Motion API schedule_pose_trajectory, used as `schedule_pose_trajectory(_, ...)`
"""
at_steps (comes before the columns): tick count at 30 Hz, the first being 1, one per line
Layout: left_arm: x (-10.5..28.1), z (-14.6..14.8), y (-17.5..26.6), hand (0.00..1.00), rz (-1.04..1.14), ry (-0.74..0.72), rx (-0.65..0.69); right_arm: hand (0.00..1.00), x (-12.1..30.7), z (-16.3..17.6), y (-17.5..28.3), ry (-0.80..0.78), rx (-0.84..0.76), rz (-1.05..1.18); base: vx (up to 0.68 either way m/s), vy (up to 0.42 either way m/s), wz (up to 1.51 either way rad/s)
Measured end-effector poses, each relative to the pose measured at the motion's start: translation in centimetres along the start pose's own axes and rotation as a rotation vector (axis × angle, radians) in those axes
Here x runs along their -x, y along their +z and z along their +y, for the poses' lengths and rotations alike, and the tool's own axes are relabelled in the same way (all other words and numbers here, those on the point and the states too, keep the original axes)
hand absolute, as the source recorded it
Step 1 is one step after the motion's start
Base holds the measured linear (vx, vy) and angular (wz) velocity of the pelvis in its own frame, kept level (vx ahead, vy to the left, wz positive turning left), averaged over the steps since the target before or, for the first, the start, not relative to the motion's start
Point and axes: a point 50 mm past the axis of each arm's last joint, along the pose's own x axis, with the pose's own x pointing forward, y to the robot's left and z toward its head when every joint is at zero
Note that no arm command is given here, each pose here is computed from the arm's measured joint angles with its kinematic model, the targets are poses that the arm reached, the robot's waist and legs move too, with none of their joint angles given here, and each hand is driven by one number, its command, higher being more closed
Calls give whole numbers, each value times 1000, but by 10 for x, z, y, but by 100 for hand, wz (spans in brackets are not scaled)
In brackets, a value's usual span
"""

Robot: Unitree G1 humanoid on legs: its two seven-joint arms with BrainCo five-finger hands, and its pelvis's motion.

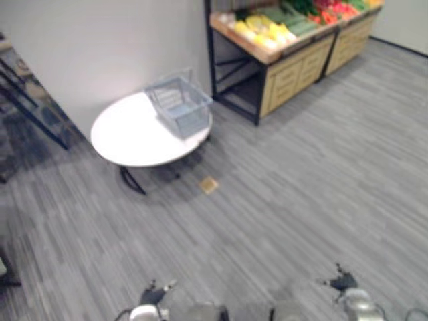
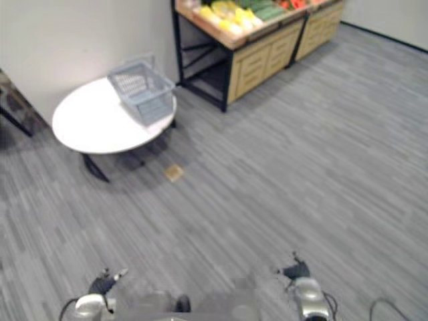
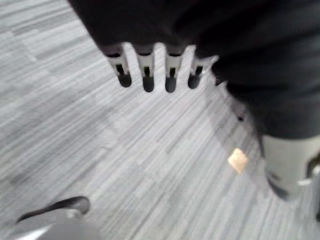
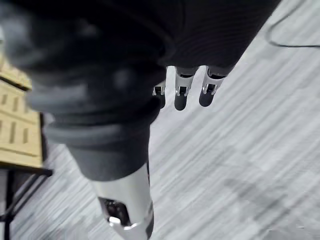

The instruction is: Pick vegetable in the basket

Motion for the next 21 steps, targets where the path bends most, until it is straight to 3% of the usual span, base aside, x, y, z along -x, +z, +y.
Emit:
schedule_pose_trajectory(7,-5,0,22,0,-79,7,-9,0,-1,-19,22,-51,29,-93,447,-250,118)
schedule_pose_trajectory(14,10,-7,-28,0,66,-17,-6,0,-4,-39,115,-112,212,-394,460,-409,64)
schedule_pose_trajectory(21,16,-3,-41,0,101,2,13,0,6,-57,200,-191,290,-624,353,-106,36)
